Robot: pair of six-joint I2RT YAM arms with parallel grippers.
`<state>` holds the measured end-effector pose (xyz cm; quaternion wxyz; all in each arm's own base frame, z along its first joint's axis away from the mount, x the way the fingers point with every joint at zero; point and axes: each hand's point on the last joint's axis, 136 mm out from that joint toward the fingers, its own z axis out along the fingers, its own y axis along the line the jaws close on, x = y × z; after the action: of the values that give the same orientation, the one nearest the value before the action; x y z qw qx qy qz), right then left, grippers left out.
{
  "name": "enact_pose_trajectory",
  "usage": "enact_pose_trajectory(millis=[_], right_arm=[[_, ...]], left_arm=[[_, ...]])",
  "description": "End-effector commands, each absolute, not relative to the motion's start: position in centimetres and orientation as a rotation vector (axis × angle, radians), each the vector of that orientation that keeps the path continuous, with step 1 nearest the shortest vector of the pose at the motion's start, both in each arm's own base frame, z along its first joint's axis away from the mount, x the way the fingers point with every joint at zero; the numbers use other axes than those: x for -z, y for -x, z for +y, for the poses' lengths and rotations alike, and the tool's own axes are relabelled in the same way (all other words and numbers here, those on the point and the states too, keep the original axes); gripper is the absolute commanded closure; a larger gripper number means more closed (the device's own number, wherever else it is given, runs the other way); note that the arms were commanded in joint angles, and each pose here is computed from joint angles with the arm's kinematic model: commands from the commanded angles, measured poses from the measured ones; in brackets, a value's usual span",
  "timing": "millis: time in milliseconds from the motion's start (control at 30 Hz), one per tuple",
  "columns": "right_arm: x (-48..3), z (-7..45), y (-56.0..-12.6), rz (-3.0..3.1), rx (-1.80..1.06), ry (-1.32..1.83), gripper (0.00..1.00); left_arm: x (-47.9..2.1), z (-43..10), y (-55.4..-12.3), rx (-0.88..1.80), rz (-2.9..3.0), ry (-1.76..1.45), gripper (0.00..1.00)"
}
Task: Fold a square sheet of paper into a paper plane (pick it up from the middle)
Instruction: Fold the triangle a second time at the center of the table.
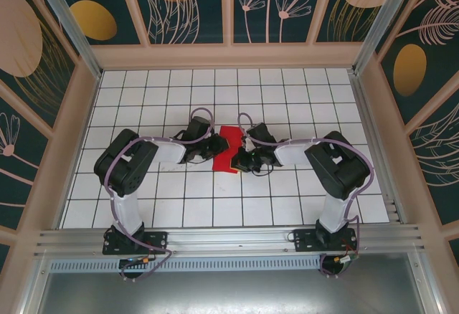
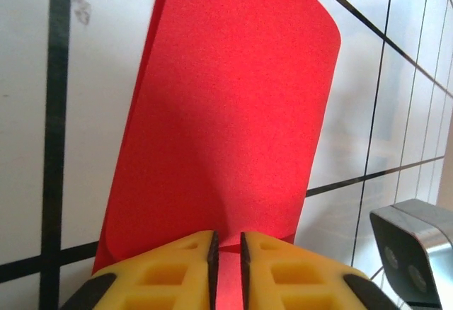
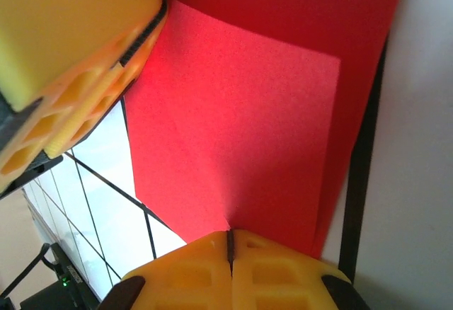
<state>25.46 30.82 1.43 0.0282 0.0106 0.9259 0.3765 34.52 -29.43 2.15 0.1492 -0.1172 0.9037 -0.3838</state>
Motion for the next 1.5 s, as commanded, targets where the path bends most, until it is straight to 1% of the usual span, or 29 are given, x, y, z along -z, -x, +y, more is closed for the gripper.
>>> enact_pose_trajectory(millis=[0, 67, 167, 267, 400, 667, 967, 1133, 1467], right_arm=[[2.7, 27.7, -22.2, 3.046, -0.981, -0.173, 0.96], [2.7, 27.8, -22.3, 3.044, -0.986, -0.172, 0.97], [2.7, 28.0, -22.8, 3.039, -0.975, -0.167, 0.99], [2.6, 28.1, -23.0, 3.038, -0.969, -0.160, 0.99], [2.7, 28.1, -22.9, 3.039, -0.970, -0.157, 1.00], [2.8, 28.0, -22.9, 3.042, -0.957, -0.155, 1.00], [3.5, 27.1, -22.5, 3.072, -0.879, -0.151, 1.00], [3.8, 27.0, -22.4, 3.084, -0.864, -0.150, 1.00], [4.2, 26.8, -22.2, 3.097, -0.849, -0.152, 1.00]], left_arm=[[-4.2, -29.5, -34.6, 1.105, 2.584, 0.268, 0.73], [-5.9, -30.0, -34.7, 1.157, 2.546, 0.245, 0.73], [-6.9, -30.5, -34.0, 1.240, 2.530, 0.235, 0.80], [-7.0, -30.8, -32.9, 1.300, 2.524, 0.235, 0.87], [-6.0, -30.8, -32.5, 1.285, 2.554, 0.256, 0.89], [-2.9, -31.4, -32.7, 1.250, 2.621, 0.285, 0.89], [1.6, -28.0, -33.5, 0.867, 2.747, 0.382, 0.90], [1.5, -27.0, -34.2, 0.781, 2.740, 0.370, 0.89], [0.9, -25.1, -35.9, 0.784, 2.707, 0.422, 0.88]])
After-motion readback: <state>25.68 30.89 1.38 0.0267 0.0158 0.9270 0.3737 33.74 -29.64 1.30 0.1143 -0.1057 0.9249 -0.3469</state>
